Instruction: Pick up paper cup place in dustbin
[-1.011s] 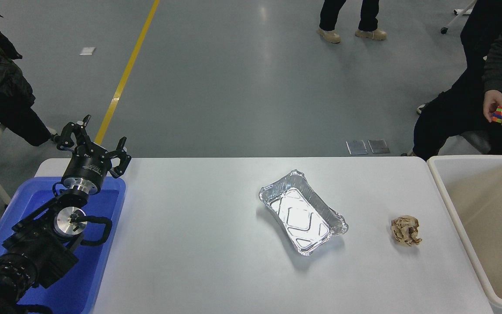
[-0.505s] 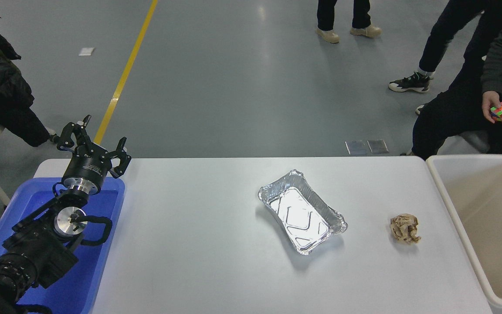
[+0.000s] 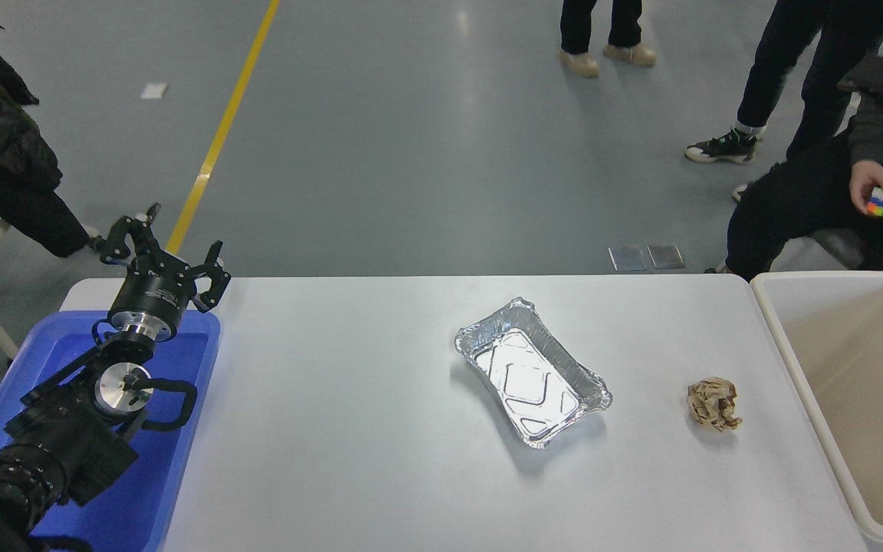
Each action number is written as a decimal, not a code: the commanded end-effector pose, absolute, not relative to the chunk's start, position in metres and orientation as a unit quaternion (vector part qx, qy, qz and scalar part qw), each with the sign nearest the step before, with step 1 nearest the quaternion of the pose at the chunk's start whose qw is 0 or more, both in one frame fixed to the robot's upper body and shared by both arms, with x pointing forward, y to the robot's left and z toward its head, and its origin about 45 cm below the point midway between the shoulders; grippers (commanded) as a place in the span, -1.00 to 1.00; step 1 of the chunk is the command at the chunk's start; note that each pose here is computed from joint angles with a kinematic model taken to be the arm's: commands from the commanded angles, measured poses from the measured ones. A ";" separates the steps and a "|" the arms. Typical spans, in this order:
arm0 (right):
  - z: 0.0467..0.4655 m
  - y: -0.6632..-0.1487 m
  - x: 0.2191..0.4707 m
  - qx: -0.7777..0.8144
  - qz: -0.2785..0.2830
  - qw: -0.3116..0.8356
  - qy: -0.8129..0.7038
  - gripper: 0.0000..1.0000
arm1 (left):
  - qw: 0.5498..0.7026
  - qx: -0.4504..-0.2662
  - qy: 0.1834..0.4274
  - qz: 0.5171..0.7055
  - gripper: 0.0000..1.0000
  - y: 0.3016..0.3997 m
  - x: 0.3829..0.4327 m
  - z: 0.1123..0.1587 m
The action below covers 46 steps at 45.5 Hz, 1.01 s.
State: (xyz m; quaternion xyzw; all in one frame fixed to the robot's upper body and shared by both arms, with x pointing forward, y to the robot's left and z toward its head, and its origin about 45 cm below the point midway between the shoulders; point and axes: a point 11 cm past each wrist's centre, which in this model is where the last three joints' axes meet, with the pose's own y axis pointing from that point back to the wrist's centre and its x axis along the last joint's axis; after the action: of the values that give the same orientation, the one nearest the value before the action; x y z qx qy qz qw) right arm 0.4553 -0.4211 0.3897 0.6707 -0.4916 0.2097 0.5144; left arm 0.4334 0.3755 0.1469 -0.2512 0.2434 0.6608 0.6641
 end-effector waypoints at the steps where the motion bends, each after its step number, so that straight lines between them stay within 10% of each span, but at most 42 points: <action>1: 0.418 -0.353 0.428 0.680 0.266 0.574 -0.371 1.00 | 0.664 -0.251 0.244 0.661 0.98 0.3755 0.4333 0.1468; 21: 0.404 -0.253 0.386 0.707 0.270 0.629 -0.178 1.00 | 0.664 -0.251 0.244 0.661 0.98 0.3755 0.4333 0.1468; 46: 0.358 -0.220 0.309 0.769 0.107 0.630 -0.008 1.00 | 0.664 -0.251 0.244 0.661 0.98 0.3755 0.4333 0.1468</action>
State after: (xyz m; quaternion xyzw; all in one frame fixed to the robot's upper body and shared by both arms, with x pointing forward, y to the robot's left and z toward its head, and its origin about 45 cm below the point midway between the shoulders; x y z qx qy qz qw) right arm 0.3419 -0.2269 0.3697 0.7511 -0.0774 0.1821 0.6298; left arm 0.4334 0.3754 0.1469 -0.2511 0.2435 0.6608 0.6641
